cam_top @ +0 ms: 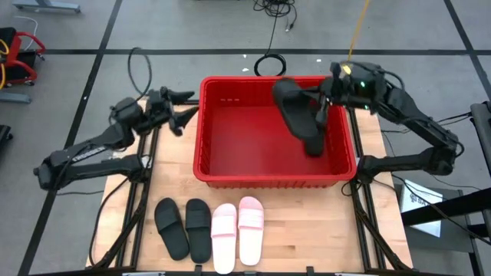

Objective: Pick and place slides into bin
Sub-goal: Put the black slide into the red basket

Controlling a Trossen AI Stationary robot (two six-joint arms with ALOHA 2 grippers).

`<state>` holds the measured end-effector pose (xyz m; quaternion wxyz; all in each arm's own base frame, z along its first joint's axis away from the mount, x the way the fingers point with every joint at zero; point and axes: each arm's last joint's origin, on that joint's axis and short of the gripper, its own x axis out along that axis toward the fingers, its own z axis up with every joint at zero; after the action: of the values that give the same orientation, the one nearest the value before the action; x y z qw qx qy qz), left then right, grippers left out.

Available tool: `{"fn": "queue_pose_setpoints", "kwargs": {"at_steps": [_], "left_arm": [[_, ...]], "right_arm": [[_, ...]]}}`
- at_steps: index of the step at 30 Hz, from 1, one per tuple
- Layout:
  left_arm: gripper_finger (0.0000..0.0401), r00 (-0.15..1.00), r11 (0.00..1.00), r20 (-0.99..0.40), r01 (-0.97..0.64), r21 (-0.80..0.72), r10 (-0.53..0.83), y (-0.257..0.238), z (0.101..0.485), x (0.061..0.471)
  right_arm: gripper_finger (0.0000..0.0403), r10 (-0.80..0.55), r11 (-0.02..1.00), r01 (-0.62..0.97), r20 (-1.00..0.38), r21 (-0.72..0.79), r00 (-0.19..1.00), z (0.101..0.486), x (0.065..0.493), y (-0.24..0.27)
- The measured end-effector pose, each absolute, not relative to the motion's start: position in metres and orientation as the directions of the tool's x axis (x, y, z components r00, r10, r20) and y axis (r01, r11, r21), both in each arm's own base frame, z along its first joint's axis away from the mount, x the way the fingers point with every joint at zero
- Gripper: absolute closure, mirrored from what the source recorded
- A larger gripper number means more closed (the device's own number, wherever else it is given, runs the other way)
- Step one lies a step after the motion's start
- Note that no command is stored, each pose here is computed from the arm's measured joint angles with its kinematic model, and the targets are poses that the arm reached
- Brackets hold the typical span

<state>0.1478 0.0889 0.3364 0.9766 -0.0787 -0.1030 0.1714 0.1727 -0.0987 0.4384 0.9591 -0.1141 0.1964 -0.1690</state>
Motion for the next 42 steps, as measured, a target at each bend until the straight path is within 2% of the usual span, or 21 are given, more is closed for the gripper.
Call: {"fn": "queue_pose_setpoints", "kwargs": {"at_steps": [8,13,18,25,35,42], "left_arm": [[0.0061,0.926,0.926,0.182,-0.28,-0.253,0.33,0.137,0.327,0.149],[0.0061,0.924,0.928,0.192,-0.279,-0.247,0.329,0.146,0.325,0.149],[0.0061,0.927,0.935,0.211,-0.255,-0.247,0.309,0.145,0.327,0.148],[0.0061,0.927,0.935,0.212,-0.254,-0.246,0.308,0.145,0.327,0.148],[0.0061,0.924,0.932,0.214,-0.263,-0.247,0.318,0.145,0.327,0.148],[0.0061,0.924,0.932,0.212,-0.263,-0.249,0.317,0.145,0.327,0.148]], "right_arm": [[0.0401,-0.362,0.931,0.299,-0.418,-0.21,0.833,0.412,0.173,-0.144],[0.0401,-0.336,0.942,0.277,-0.506,-0.19,0.795,0.375,0.18,-0.152],[0.0401,-0.326,0.945,0.268,-0.524,-0.186,0.787,0.344,0.182,-0.155],[0.0401,-0.331,0.943,0.253,-0.541,-0.215,0.773,0.304,0.185,-0.158],[0.0401,-0.451,0.889,0.286,-0.576,-0.358,0.681,0.266,0.181,-0.16],[0.0401,-0.449,0.891,0.285,-0.6,-0.352,0.662,0.241,0.179,-0.159]]}}
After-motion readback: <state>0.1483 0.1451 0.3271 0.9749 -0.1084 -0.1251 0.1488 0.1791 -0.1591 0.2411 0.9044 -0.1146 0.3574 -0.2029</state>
